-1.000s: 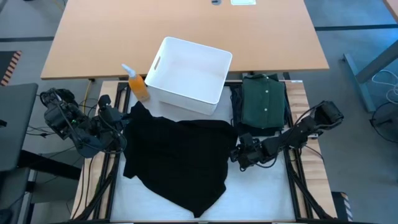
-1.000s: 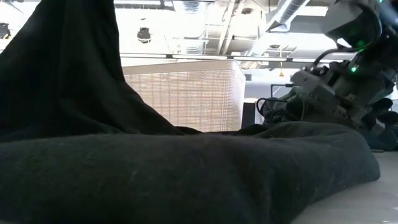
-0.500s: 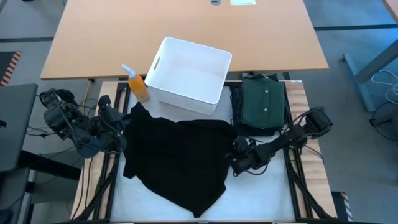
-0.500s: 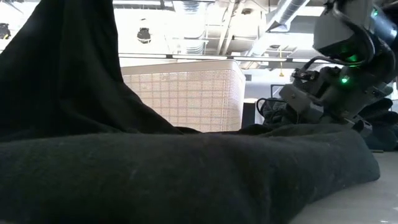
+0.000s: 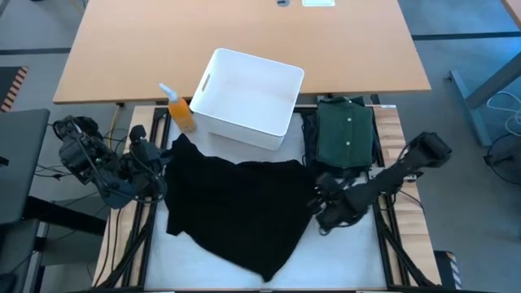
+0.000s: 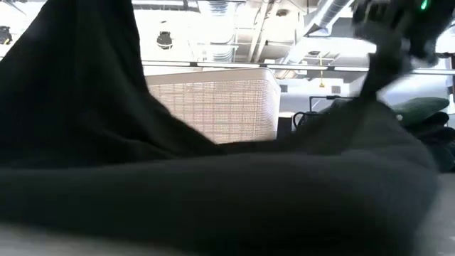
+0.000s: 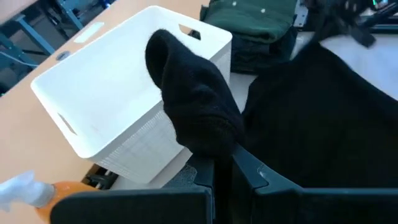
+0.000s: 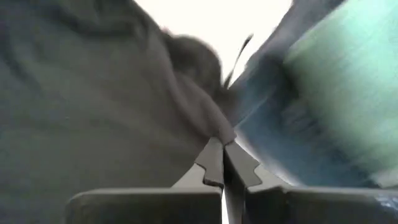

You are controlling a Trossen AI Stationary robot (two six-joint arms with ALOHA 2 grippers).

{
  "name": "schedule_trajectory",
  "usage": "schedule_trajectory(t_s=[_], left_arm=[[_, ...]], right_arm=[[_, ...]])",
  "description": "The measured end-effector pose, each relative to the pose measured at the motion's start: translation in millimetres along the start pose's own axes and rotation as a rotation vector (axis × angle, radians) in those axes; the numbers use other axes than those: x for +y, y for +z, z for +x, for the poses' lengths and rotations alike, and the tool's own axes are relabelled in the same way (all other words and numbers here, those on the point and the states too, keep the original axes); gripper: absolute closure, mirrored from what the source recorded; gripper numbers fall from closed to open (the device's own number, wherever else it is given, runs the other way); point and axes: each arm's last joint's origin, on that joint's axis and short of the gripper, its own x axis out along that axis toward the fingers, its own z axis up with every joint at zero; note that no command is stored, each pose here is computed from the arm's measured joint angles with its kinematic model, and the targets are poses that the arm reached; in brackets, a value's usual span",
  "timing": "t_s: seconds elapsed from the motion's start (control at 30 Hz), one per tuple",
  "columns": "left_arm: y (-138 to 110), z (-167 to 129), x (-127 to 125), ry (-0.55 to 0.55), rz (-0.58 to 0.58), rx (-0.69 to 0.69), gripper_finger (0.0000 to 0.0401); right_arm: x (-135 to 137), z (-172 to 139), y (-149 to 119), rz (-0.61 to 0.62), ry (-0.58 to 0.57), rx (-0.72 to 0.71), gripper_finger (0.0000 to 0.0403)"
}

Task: Fold laundry
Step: Fold the black shirt

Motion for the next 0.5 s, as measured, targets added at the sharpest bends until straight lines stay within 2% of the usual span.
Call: schedule_trajectory(t_s=[0.1, 0.23, 0.4, 0.5], left_arm=[[1.0, -2.1, -1.5, 0.004, -0.007, -0.039, 0.0401], [6.2, -6.1, -8.0, -0.020, -0.070, -0.116, 0.0401], [15.2, -10.6, -32.5, -0.136, -0.084, -0.161, 0.0401], [18.0, -15.5, -50.7, -0.294, -0.080, -0.134, 0.0401]], right_arm=[[-16.5, -29.0, 18.3, 0.004, 0.020, -0.152, 0.0389], [-33.6, -53.6, 35.8, 0.047, 0.083, -0.277, 0.0389], [-44.2, -75.3, 54.1, 0.047, 0.183, -0.332, 0.0389], [-48.5, -93.9, 61.9, 0.027, 0.275, -0.354, 0.0389]])
